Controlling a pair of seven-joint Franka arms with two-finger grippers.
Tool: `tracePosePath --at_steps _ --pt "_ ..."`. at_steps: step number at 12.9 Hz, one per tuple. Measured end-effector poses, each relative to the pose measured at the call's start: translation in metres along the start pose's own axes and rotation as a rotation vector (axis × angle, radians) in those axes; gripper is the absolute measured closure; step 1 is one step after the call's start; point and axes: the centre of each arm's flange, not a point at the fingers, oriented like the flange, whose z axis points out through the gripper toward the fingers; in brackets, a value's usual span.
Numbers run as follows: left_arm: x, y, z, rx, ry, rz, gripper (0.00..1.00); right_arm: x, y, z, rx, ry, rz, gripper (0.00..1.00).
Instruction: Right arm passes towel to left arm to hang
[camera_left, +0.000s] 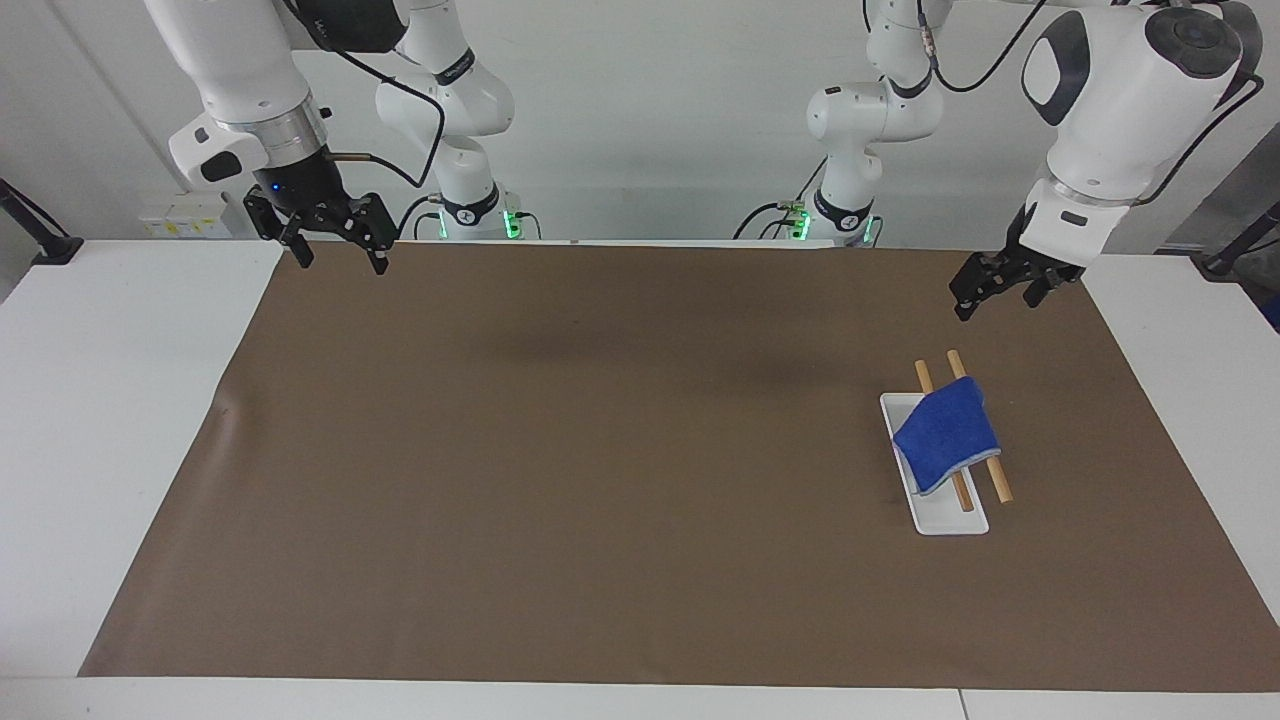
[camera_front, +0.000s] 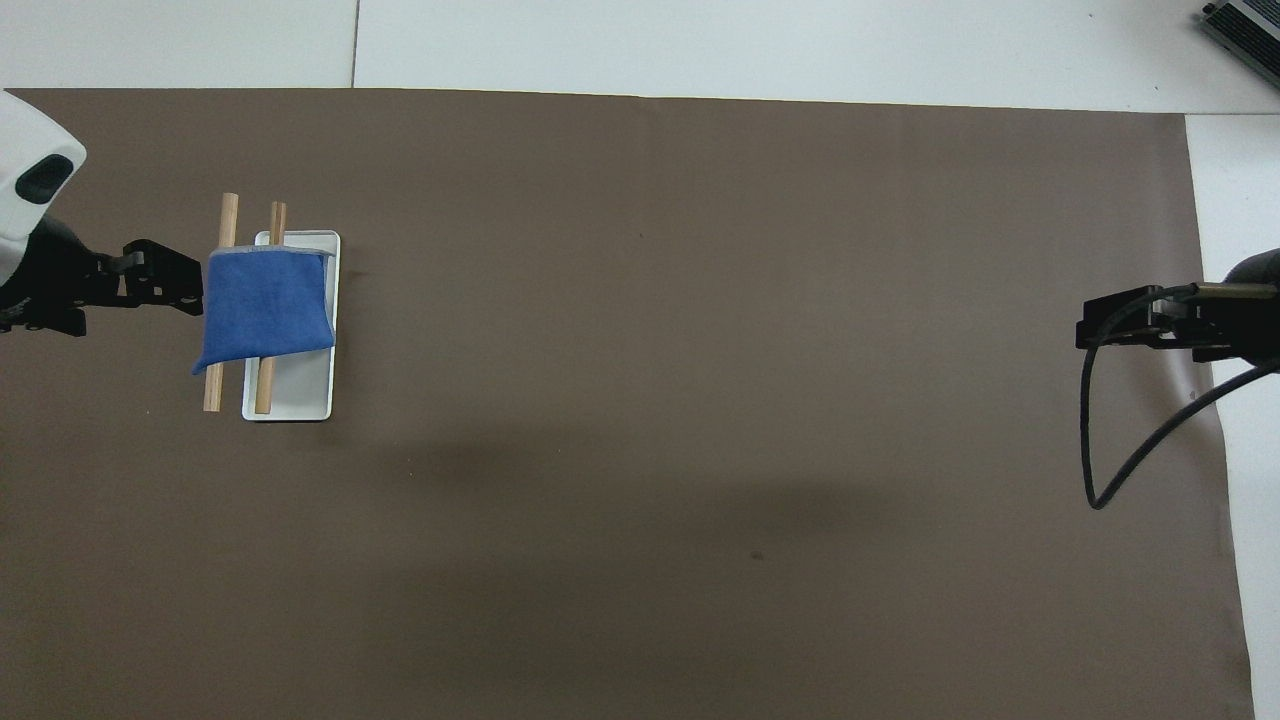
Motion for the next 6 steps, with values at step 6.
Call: tracePosePath --at_steps 6 --pt "-0.008 0.001 -0.015 -0.048 0.016 -0.012 0.0 0.0 -0.001 0.0 0.0 -0.003 -0.002 0.0"
